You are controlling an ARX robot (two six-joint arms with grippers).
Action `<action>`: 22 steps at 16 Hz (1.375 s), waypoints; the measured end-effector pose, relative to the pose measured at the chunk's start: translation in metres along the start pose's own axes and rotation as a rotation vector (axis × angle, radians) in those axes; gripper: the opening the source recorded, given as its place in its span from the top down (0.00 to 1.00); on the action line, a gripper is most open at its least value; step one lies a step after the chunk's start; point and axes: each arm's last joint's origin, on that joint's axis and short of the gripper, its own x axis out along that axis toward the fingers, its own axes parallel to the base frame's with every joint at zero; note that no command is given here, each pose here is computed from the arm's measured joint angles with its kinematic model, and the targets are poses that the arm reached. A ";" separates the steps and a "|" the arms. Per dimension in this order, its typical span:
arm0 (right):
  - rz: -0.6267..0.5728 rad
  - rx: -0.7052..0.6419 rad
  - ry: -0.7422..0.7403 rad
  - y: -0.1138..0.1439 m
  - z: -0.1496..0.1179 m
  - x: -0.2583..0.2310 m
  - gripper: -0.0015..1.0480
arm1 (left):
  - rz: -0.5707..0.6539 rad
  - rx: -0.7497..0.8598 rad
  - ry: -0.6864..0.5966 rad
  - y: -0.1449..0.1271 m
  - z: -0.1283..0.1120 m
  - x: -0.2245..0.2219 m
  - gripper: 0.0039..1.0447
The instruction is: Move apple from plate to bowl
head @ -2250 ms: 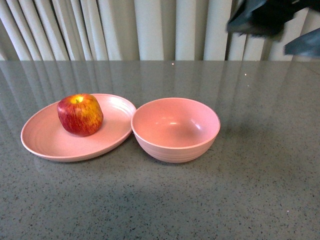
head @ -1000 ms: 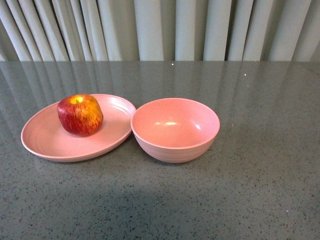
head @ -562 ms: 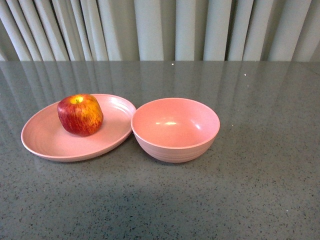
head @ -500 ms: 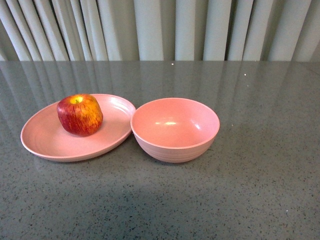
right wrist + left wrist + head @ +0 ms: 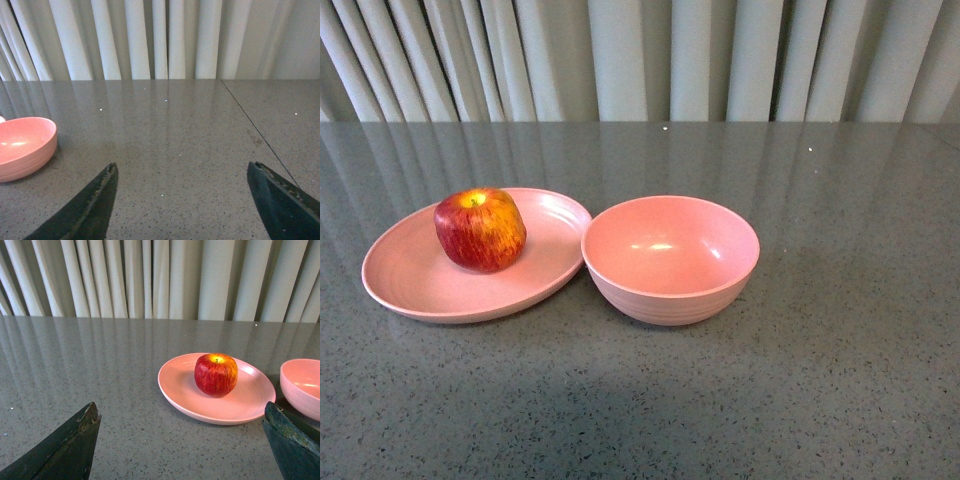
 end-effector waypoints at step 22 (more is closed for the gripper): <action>0.000 0.000 0.000 0.000 0.000 0.000 0.06 | -0.078 0.035 0.144 -0.022 0.054 0.061 0.06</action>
